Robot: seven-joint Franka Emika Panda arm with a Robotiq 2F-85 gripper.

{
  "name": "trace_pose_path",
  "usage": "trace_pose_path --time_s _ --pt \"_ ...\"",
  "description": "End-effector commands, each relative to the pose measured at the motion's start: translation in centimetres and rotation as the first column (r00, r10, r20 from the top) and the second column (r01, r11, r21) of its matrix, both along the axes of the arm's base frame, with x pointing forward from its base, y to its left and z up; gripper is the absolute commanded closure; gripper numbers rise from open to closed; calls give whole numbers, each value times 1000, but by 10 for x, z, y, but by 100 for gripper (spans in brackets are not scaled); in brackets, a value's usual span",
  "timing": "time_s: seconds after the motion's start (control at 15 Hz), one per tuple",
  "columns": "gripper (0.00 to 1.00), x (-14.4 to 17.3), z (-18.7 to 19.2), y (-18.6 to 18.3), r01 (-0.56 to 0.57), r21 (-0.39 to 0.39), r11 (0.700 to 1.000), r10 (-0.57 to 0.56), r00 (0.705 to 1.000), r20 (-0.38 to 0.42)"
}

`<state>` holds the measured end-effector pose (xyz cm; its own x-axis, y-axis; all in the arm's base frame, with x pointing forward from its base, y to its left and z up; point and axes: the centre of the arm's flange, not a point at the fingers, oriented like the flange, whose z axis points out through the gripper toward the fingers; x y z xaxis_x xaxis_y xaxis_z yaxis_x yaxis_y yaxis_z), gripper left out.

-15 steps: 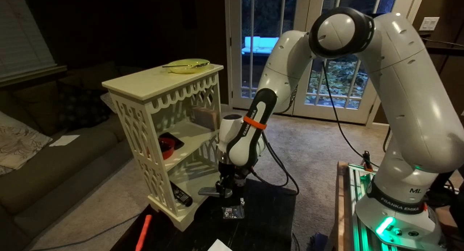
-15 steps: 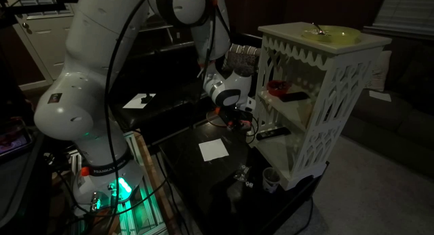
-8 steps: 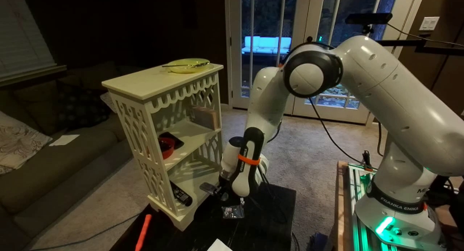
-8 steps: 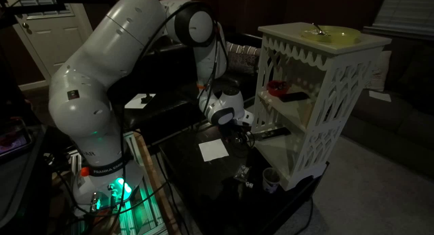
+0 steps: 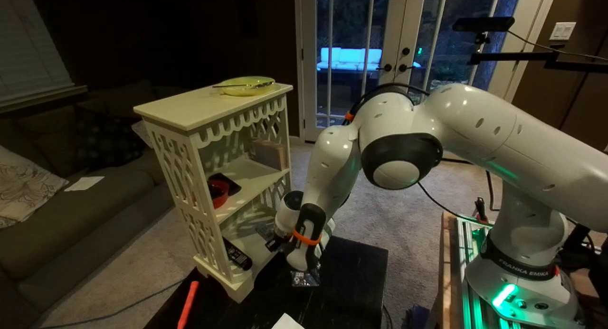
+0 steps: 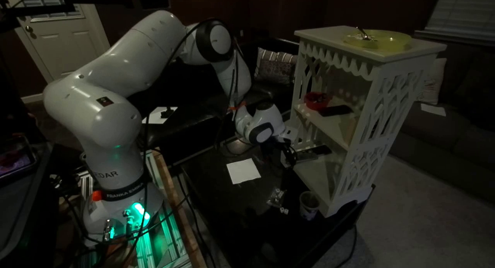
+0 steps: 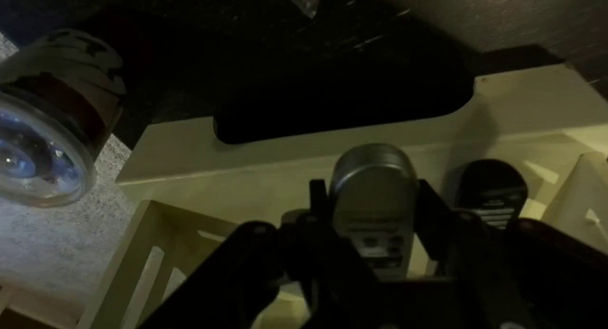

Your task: Move the grey remote from the middle shelf to the bottom shelf

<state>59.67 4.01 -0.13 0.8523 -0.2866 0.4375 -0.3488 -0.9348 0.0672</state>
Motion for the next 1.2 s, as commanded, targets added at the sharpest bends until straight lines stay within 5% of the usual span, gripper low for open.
trace_pose_path --time_s 0.0,0.4,1.13 --pt "79 44 -14 -9 29 -33 999 -28 999 29" --pt "79 87 -27 -38 -70 5 998 69 995 71" --pt "79 114 -46 -36 -194 36 980 197 978 -65"
